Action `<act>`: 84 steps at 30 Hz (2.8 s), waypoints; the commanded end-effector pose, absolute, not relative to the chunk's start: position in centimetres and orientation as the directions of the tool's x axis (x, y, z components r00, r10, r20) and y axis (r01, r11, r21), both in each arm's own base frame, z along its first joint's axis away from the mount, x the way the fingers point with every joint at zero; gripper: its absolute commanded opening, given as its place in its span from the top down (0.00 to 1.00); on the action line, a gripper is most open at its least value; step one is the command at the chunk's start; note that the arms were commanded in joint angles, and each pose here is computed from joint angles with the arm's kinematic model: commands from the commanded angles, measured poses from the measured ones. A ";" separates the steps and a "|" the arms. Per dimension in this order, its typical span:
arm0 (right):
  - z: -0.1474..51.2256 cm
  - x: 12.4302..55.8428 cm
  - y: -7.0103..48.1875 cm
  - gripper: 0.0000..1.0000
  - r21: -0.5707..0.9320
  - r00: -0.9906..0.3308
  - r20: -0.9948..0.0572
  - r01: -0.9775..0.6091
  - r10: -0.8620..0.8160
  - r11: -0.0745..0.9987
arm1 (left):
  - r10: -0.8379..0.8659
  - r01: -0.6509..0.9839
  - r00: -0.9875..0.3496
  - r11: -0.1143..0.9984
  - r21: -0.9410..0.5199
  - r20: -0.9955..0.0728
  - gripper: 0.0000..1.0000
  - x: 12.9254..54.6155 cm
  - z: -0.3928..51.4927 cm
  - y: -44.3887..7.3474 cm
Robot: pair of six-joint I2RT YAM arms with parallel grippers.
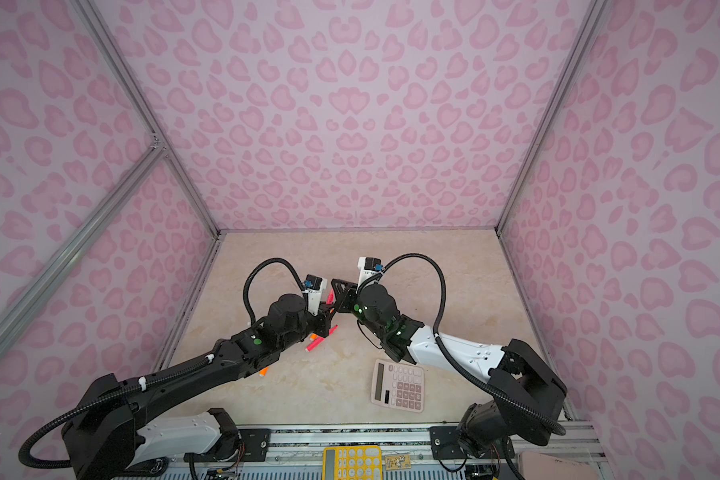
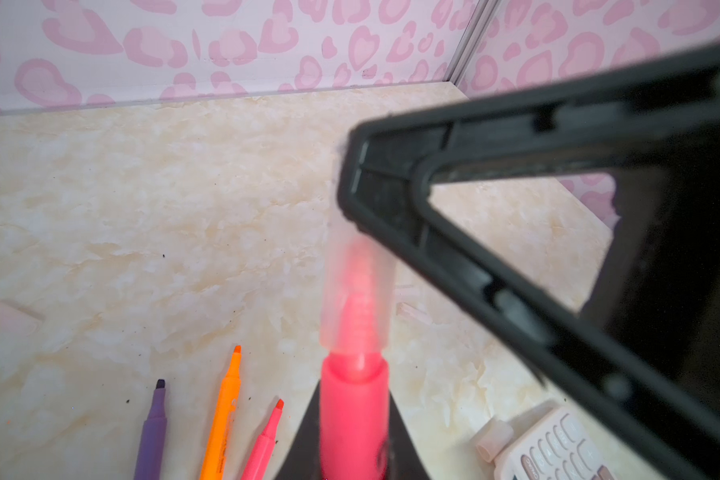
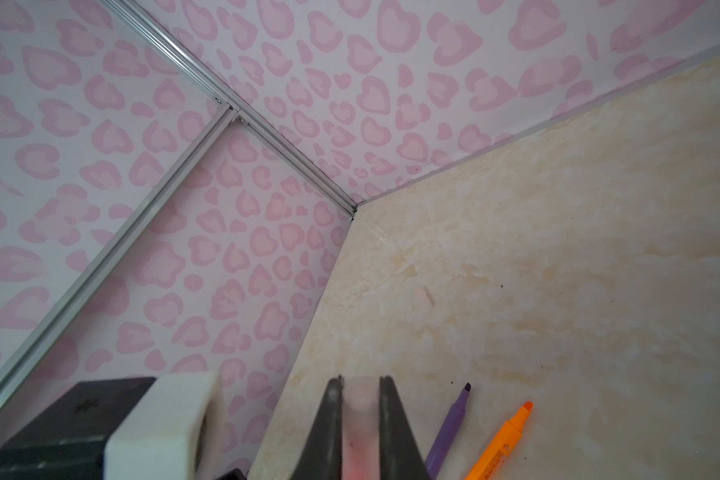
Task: Insert the pens into the pen caps
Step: 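Lower the right gripper to push the pink cap onto the highlighter tip, then press the cap down with the right gripper while the left gripper holds the highlighter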
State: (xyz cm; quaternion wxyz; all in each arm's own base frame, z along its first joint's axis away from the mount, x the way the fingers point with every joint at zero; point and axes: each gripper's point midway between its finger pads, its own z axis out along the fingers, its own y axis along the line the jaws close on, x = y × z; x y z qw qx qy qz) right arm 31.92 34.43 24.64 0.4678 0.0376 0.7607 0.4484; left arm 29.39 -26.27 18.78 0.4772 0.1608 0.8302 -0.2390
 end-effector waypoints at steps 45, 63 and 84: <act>27.1 30.7 34.1 0.65 0.700 -0.519 -0.713 -0.570 0.471 0.431 | 0.021 0.698 -0.481 0.614 -0.369 -0.876 0.96 26.9 22.4 -30.6; 27.9 31.1 33.2 0.54 0.691 -0.514 -0.721 -0.584 0.464 0.426 | 0.014 0.669 -0.487 0.649 -0.362 -0.874 0.96 27.5 22.0 -30.2; 27.5 31.7 34.8 1.00 0.696 -0.554 -0.718 -0.594 0.422 0.404 | -0.010 0.633 -0.492 0.683 -0.365 -0.870 0.96 28.0 22.2 -29.5</act>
